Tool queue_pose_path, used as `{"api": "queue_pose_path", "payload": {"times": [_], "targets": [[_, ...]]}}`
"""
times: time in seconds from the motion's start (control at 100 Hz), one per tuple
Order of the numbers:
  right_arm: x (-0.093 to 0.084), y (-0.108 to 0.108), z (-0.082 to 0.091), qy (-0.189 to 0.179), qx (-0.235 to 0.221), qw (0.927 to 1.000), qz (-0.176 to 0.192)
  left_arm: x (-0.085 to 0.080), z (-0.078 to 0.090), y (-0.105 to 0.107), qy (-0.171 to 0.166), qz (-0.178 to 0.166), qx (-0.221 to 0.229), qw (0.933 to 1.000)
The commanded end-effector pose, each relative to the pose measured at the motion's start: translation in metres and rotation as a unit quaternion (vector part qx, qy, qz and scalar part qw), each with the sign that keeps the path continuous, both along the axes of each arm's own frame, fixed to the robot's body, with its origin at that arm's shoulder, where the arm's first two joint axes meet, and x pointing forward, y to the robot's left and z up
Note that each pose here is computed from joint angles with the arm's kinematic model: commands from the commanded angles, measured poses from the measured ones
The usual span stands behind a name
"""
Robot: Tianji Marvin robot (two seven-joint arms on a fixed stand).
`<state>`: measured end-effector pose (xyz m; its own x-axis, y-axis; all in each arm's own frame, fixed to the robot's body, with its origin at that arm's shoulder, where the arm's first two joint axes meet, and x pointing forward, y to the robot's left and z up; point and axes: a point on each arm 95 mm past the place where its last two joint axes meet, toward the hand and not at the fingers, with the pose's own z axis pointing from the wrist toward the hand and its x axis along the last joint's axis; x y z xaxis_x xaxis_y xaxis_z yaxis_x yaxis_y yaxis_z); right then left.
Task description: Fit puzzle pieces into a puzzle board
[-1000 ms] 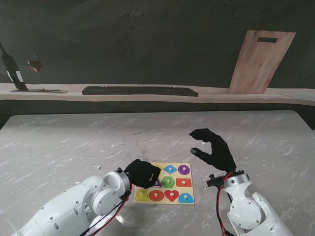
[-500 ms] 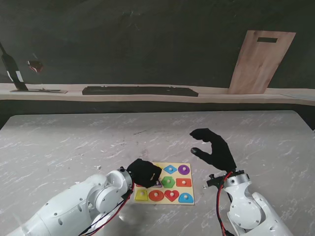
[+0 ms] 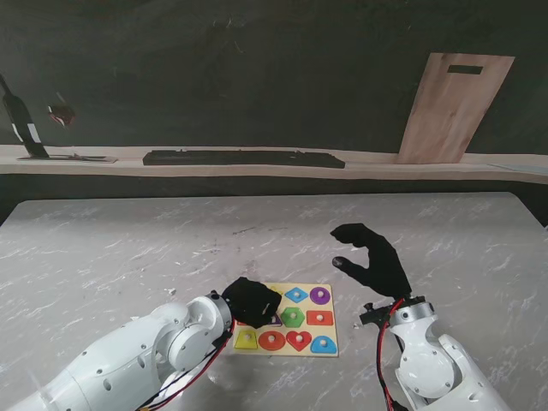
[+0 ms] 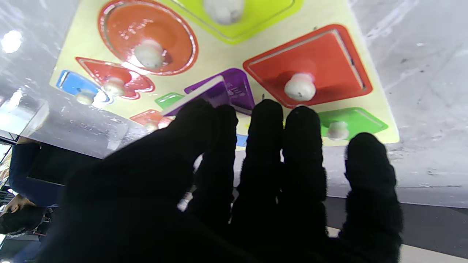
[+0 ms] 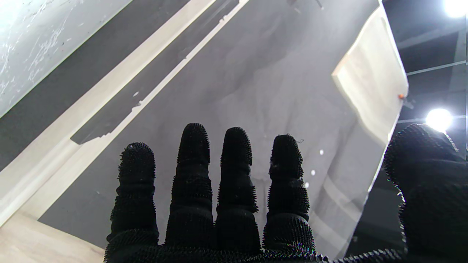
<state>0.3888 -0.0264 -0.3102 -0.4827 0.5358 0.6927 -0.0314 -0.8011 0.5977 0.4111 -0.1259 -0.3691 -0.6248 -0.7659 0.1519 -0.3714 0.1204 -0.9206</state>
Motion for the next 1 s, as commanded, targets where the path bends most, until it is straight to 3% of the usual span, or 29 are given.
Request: {"api": "queue_pose_path", "payload": {"times": [0.0, 0.99], "targets": [[-0.0019, 0.0025, -0.0014, 0.000, 0.004, 1.0000, 0.000, 0.0033, 0.0003, 0.0000, 0.000, 0.005, 0.002, 1.0000], [-0.0018, 0.0017, -0.0022, 0.001, 0.004, 1.0000, 0.000, 0.0089, -0.0039, -0.0042, -0.009, 0.000, 0.025, 0.9997]]}}
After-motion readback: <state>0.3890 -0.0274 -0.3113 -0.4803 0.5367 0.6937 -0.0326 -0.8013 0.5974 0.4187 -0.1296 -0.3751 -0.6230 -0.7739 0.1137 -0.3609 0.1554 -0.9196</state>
